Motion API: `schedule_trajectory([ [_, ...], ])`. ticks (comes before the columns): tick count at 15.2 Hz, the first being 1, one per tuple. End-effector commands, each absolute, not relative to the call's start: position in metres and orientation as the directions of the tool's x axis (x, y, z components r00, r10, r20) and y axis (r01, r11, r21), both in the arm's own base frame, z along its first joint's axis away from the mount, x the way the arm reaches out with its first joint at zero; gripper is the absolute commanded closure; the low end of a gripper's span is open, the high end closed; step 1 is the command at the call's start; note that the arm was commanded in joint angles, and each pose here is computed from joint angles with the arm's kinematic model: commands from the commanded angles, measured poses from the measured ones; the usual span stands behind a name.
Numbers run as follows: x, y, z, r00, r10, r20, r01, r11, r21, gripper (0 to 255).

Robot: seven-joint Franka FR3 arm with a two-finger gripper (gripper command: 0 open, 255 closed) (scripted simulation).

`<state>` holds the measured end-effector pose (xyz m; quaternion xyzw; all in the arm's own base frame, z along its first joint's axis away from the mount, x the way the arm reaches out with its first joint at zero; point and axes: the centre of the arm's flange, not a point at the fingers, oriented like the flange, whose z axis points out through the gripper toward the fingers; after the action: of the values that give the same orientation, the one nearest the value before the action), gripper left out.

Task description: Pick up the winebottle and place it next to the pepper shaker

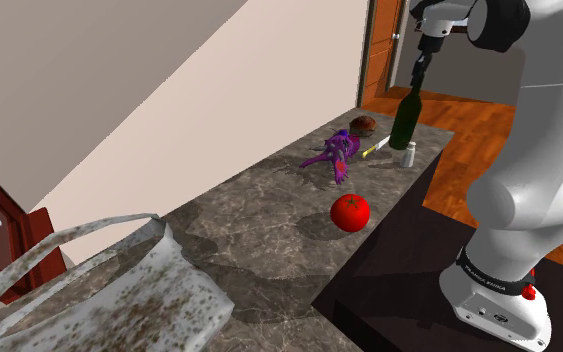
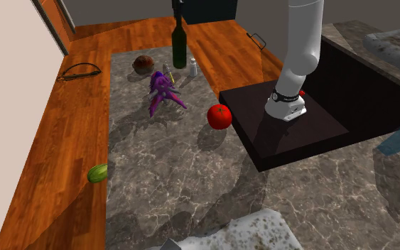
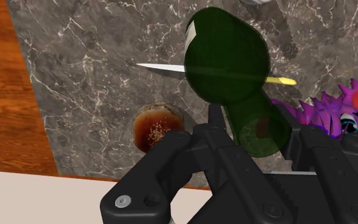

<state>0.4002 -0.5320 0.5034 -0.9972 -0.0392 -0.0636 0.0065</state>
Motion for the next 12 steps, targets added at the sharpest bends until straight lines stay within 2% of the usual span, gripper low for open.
schedule_trajectory([
  [1, 0.398, -0.533, 0.493, 0.989, 0.077, 0.128, 0.079, -0.997, -0.007, 255],
  [5, 0.398, -0.533, 0.467, 0.989, 0.077, 0.128, 0.079, -0.997, -0.007, 255],
  [12, 0.398, -0.533, 0.467, 0.989, 0.077, 0.128, 0.079, -0.997, -0.007, 255],
])
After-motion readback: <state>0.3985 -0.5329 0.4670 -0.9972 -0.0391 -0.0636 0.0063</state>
